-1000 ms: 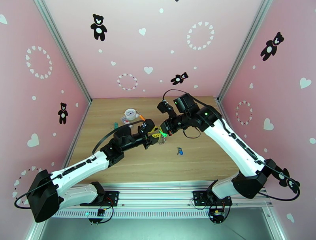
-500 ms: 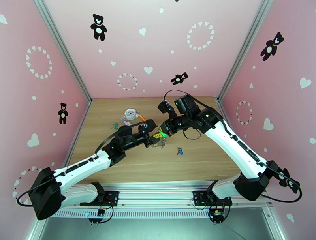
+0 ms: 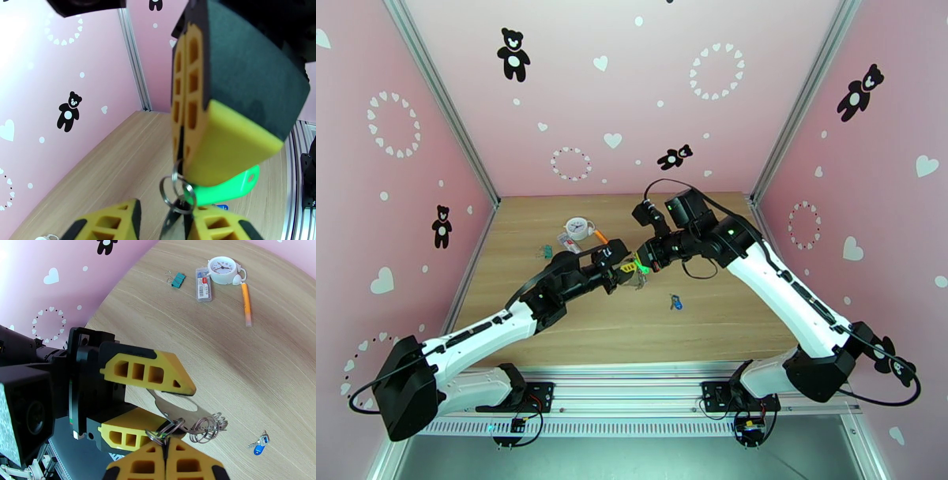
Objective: Remove the keys from the keyring
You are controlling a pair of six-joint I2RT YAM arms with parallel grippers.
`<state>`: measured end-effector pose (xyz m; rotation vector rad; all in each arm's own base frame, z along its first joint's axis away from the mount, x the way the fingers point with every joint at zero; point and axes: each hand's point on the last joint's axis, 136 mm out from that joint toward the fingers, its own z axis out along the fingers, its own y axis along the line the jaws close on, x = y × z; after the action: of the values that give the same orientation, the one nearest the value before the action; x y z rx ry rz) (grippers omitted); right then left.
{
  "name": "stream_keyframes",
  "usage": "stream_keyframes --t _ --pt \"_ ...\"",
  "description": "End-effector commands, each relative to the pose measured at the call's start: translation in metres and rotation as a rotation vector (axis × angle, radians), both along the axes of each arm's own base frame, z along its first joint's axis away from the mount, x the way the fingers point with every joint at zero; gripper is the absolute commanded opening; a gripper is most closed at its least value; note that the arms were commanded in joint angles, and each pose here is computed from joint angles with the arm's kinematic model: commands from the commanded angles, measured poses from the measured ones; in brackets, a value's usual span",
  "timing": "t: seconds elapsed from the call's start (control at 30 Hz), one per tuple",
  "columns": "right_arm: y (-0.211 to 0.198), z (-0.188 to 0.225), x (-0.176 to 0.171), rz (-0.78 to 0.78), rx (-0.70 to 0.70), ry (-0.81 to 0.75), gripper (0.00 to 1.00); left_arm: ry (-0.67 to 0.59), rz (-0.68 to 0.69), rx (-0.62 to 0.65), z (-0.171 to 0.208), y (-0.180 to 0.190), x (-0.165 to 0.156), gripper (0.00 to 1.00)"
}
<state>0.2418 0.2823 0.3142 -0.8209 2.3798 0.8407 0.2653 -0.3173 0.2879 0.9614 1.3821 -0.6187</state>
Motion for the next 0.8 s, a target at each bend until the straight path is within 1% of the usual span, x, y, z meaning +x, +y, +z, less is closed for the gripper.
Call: stream_keyframes --t 0.0,0.23,0.27,0.3,0.33,0.43,0.5,0.53,0.63,0.7,0.77 --pt "-0.003 0.016 -0.011 0.021 0.027 -0.027 0.0 -0.04 -0.014 -0.023 0.016 0.001 -0.007 0.32" --pt "-0.001 0.019 -0.015 0.037 0.042 -0.027 0.0 -0.042 -0.038 -0.031 0.025 -0.004 -0.008 0.31" --pt "-0.001 0.019 -0.015 0.037 0.043 -0.027 0.0 -0.046 -0.037 -0.033 0.026 -0.004 -0.008 0.33" --pt "-0.001 0.02 -0.015 0.036 0.047 -0.027 0.0 -0.051 -0.039 -0.032 0.026 -0.004 -0.008 0.38" --pt "-0.001 0.02 -0.015 0.035 0.052 -0.028 0.0 -0.059 -0.043 -0.031 0.028 -0.004 -0.008 0.41" --pt "0.0 0.02 -0.016 0.035 0.054 -0.026 0.0 -0.076 -0.048 -0.042 0.032 -0.005 -0.009 0.45" --pt "-0.001 0.018 -0.015 0.035 0.047 -0.024 0.0 -0.09 -0.055 -0.046 0.034 -0.006 -0.011 0.45" --pt "-0.001 0.018 -0.015 0.034 0.045 -0.027 0.0 -0.095 -0.05 -0.046 0.034 -0.006 -0.01 0.45" --pt "-0.003 0.018 -0.015 0.028 0.036 -0.034 0.0 -0.103 -0.028 -0.061 0.038 -0.004 -0.008 0.37" --pt "-0.004 0.017 -0.015 0.026 0.03 -0.034 0.0 -0.107 -0.017 -0.067 0.039 -0.002 -0.007 0.36" --pt "-0.005 0.018 -0.014 0.024 0.03 -0.041 0.0 -0.107 -0.009 -0.067 0.039 -0.001 -0.006 0.32"
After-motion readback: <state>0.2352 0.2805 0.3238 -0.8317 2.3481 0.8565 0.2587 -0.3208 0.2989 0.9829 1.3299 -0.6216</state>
